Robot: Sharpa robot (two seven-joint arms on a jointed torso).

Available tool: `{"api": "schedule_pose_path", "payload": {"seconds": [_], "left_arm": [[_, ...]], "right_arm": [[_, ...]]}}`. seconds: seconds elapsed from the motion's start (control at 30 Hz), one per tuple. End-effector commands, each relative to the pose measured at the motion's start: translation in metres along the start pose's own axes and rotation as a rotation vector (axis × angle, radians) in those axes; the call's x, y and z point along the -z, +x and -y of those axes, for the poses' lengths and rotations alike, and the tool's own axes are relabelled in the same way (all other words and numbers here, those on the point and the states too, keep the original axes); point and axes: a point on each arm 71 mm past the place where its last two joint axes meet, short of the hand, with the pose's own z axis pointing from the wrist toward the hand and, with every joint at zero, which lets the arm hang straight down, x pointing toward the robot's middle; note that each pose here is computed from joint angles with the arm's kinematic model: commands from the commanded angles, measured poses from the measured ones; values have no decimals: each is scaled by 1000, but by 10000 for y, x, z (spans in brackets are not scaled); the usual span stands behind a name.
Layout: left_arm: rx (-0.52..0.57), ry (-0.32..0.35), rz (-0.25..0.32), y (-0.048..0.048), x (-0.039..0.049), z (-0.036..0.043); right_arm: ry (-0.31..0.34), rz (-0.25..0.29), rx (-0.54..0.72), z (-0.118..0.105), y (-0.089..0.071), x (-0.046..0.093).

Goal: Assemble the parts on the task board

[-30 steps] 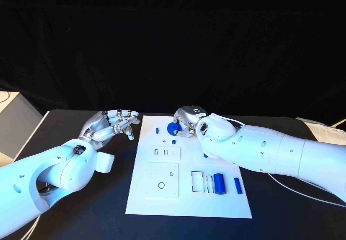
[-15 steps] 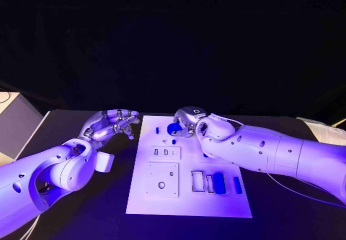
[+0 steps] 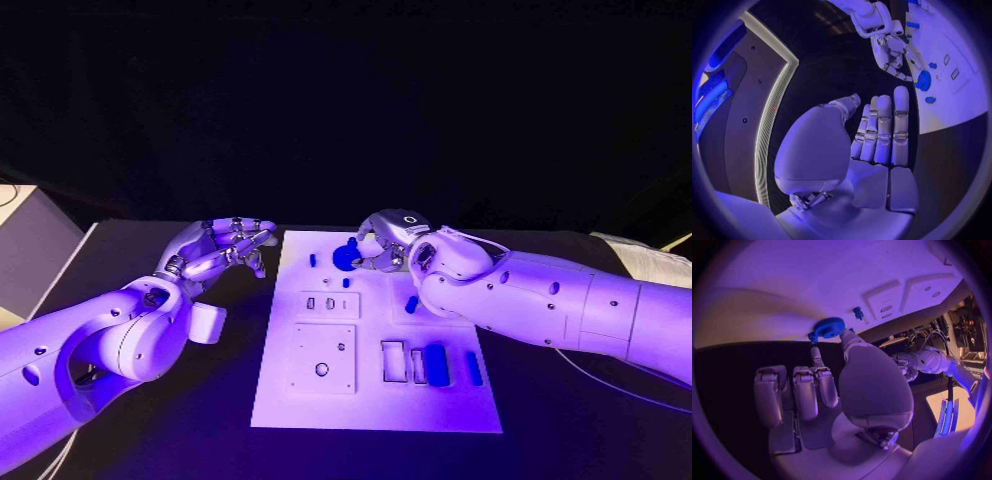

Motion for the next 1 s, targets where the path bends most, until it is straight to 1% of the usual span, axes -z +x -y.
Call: {"api": "schedule_pose_path", "payload": {"seconds": [0.03,0.13,0.27,0.3,0.47,0.63,0.8,1.0], "left_arm": [[1,8,-9,9,-4,10],[1,10,-8,8,-8,7],[3,12,-10,20,-15,5],[4,12,-11,22,-18,3],[8,12,-17,34,-29,-7],[12,9,-23,47,-39,-19],[14,4,-26,53,-41,-38],[14,-1,-29,55,-46,-55]], "right_arm": [[-33,96,-79,59,-151,72],[-30,95,-151,228,-261,169],[-17,71,-253,468,-357,303],[-15,65,-277,559,-385,354],[13,49,-306,929,-462,520],[51,31,-303,1233,-495,656],[76,-6,-298,1414,-460,789],[85,-39,-300,1489,-395,882]]}}
